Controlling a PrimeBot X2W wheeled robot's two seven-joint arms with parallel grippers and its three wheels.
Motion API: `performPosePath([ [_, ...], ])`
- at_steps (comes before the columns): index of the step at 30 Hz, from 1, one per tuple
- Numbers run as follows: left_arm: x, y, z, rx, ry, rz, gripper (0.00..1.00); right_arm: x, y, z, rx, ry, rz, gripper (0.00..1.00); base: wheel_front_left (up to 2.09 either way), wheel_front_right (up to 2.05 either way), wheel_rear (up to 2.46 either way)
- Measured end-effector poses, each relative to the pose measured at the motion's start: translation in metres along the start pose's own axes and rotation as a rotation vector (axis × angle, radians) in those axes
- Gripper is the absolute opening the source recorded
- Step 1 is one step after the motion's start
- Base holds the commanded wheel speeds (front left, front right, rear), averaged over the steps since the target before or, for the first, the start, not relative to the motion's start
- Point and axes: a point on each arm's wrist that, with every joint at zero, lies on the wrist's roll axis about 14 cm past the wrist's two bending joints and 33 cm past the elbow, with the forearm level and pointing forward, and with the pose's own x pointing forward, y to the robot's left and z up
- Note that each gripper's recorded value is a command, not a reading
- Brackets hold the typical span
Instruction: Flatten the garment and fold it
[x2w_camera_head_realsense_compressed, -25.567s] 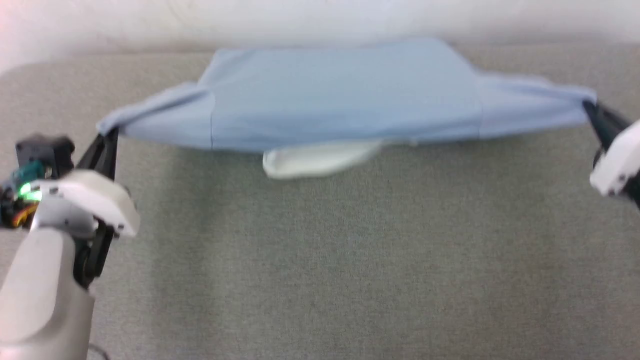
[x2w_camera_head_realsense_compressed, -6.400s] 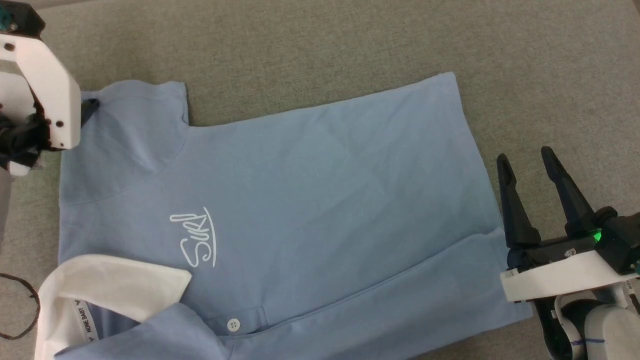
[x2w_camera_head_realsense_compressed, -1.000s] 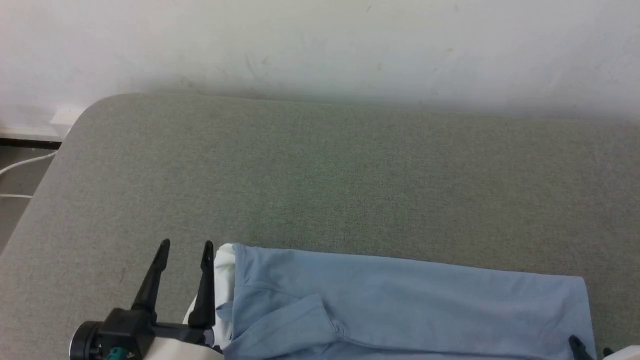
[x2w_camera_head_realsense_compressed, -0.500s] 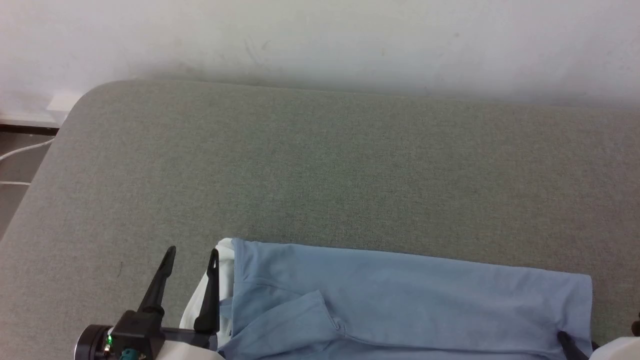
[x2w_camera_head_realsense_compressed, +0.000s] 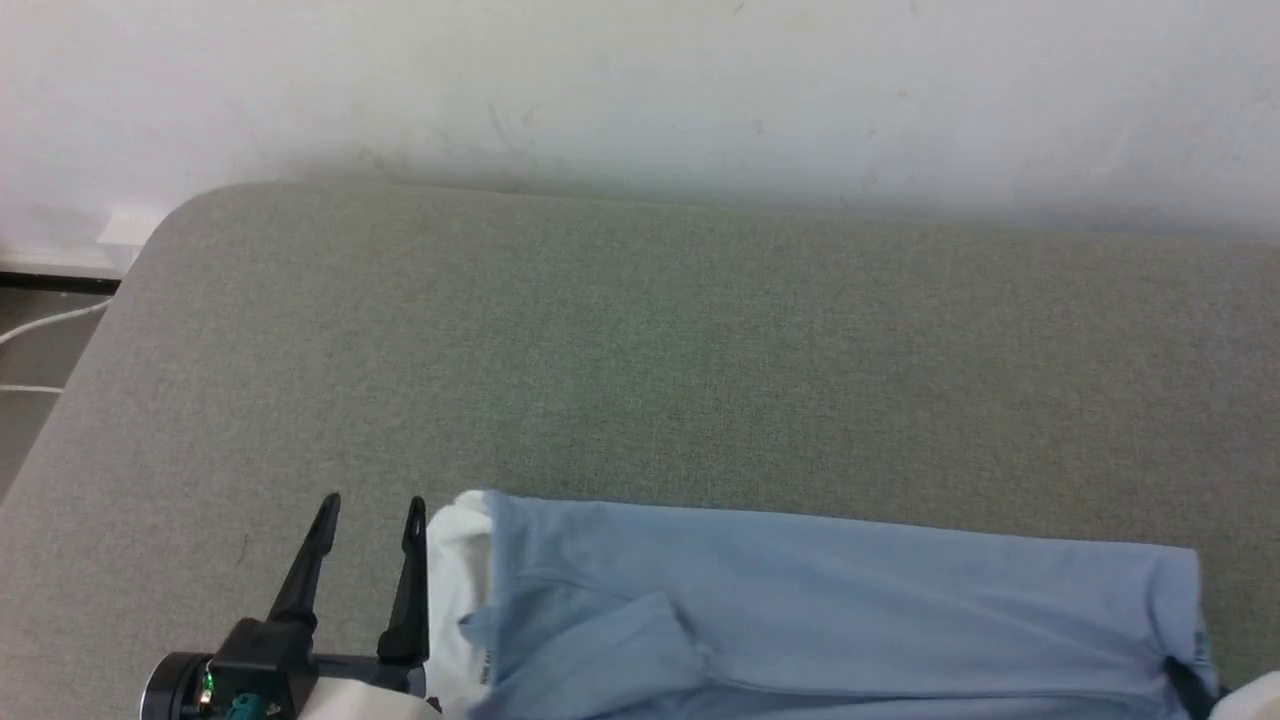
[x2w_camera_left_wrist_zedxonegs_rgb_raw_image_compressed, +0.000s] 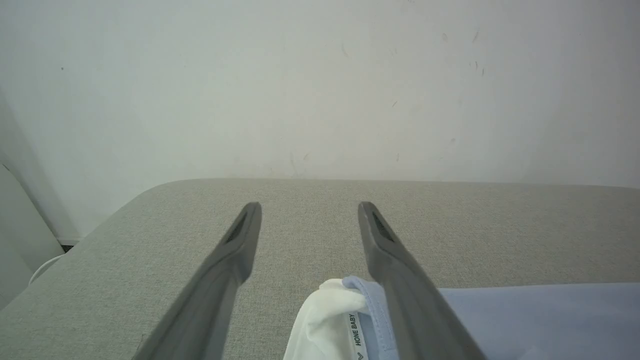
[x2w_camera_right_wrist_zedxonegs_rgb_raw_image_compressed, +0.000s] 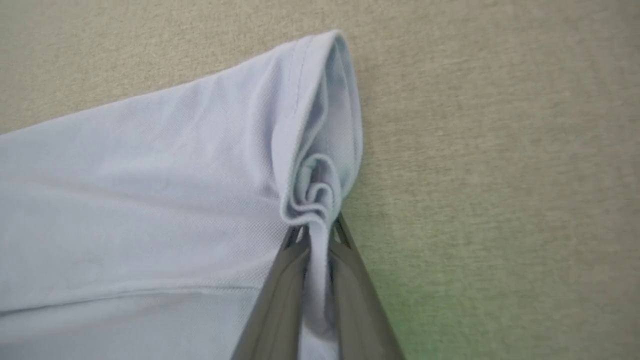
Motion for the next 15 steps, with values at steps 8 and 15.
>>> performPosePath([
  [8, 0.0, -0.002, 0.003, -0.011, -0.01, -0.009, 1.0, -0.017, -0.071, 0.031, -0.036, -0.082, -0.19, 0.0, 0.0, 0.0, 0.0],
  [15, -0.006, -0.002, 0.002, -0.022, -0.008, -0.006, 1.0, -0.023, -0.059, 0.049, -0.074, -0.119, -0.151, 0.0, 0.0, 0.0, 0.0],
])
